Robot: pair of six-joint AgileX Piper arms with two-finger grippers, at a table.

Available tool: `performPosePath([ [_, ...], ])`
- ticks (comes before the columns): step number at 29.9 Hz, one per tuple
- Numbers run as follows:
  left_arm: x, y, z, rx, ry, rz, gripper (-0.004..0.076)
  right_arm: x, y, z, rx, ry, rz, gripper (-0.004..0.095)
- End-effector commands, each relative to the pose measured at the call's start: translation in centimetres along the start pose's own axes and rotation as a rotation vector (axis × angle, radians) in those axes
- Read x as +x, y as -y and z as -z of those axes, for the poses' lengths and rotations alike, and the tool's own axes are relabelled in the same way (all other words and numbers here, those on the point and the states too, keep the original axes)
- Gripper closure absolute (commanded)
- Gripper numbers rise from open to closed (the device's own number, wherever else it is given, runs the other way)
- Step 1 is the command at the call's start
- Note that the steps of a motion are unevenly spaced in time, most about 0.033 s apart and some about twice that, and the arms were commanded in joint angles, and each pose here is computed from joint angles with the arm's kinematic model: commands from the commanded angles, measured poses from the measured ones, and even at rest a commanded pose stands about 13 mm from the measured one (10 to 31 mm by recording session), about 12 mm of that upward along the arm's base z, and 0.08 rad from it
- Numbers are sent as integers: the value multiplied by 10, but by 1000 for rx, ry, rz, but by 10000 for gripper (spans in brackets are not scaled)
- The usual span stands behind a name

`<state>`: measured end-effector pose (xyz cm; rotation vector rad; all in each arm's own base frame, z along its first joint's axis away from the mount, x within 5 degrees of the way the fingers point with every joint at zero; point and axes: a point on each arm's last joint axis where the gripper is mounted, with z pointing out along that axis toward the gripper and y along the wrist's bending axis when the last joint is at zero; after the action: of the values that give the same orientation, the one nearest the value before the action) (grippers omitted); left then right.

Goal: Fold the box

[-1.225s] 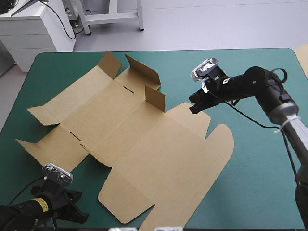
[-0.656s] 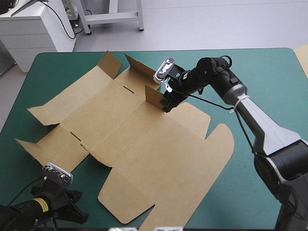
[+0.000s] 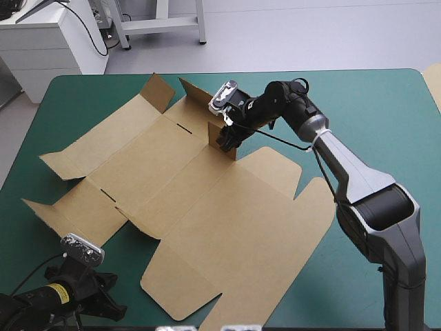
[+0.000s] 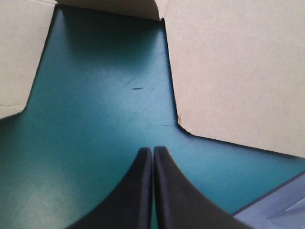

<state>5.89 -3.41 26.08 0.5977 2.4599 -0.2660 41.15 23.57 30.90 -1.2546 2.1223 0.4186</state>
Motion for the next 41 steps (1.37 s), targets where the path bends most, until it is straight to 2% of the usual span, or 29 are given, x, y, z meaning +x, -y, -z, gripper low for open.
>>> performPosePath([
  [1,-8,1,5,8,59,4,731,-24,-2,24,44,122,25,346],
  [11,-8,1,5,8,59,4,731,-15,6,-10,26,76,10,347],
  [22,-8,1,5,8,59,9,731,-8,14,-33,47,83,-9,361],
  [25,-8,1,5,8,59,9,731,-8,15,-34,50,88,-12,463],
  [32,-8,1,5,8,59,9,731,-9,15,-34,57,96,-10,876],
  [34,-8,1,5,8,59,9,731,-9,15,-34,57,96,-8,926],
  [41,-8,1,5,8,59,9,731,-9,15,-34,56,94,5,929],
])
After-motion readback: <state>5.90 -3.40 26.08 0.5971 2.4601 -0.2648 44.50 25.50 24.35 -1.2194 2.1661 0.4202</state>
